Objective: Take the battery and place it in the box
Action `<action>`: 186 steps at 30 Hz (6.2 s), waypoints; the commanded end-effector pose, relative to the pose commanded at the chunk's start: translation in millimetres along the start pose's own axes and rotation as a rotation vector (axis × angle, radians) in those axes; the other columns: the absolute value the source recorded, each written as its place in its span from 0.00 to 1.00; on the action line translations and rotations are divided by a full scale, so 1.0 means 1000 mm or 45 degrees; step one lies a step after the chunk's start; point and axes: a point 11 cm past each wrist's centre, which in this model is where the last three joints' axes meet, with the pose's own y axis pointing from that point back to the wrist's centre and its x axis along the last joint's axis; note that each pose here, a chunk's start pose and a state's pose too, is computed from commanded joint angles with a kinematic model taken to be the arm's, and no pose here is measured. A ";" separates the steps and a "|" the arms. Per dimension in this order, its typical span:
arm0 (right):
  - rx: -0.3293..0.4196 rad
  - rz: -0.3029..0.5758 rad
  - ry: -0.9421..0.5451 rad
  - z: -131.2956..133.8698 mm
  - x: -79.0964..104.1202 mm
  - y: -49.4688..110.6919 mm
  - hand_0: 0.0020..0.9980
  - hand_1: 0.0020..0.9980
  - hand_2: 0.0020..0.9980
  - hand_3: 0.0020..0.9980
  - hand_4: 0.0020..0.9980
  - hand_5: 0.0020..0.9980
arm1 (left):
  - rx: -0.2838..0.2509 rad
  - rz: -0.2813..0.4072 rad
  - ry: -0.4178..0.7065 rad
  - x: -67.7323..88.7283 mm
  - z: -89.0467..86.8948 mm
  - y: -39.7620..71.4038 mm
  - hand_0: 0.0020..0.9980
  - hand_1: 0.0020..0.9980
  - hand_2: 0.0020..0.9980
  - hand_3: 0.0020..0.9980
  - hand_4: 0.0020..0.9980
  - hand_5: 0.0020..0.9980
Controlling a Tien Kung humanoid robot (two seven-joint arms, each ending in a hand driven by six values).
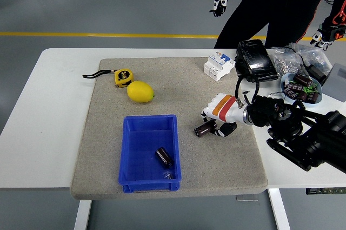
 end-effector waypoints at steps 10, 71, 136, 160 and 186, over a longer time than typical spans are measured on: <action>-0.027 -0.018 -0.006 0.007 -0.004 0.004 0.25 0.40 0.47 0.46 0.65 0.32 | 0.013 -0.003 -0.005 -0.001 -0.006 -0.001 0.59 0.61 0.65 0.58 0.63 0.59; -0.167 0.131 -0.333 0.031 -0.009 0.019 0.48 0.59 0.71 0.65 0.83 0.31 | 0.016 -0.019 0.009 -0.006 -0.008 0.000 0.59 0.61 0.64 0.58 0.63 0.59; -0.266 0.098 -0.470 0.031 -0.031 0.017 0.18 0.38 0.49 0.49 0.63 0.31 | -0.005 -0.022 -0.003 -0.007 -0.003 0.001 0.59 0.62 0.65 0.58 0.63 0.59; -0.226 0.164 -0.439 0.026 -0.016 0.018 0.18 0.37 0.49 0.48 0.62 0.32 | 0.014 -0.020 -0.008 -0.006 -0.011 -0.001 0.59 0.61 0.64 0.58 0.63 0.59; 0.249 0.359 -0.211 -0.106 0.092 0.004 0.24 0.41 0.51 0.50 0.63 0.31 | 0.054 -0.015 -0.017 -0.005 -0.027 -0.003 0.58 0.60 0.64 0.58 0.63 0.59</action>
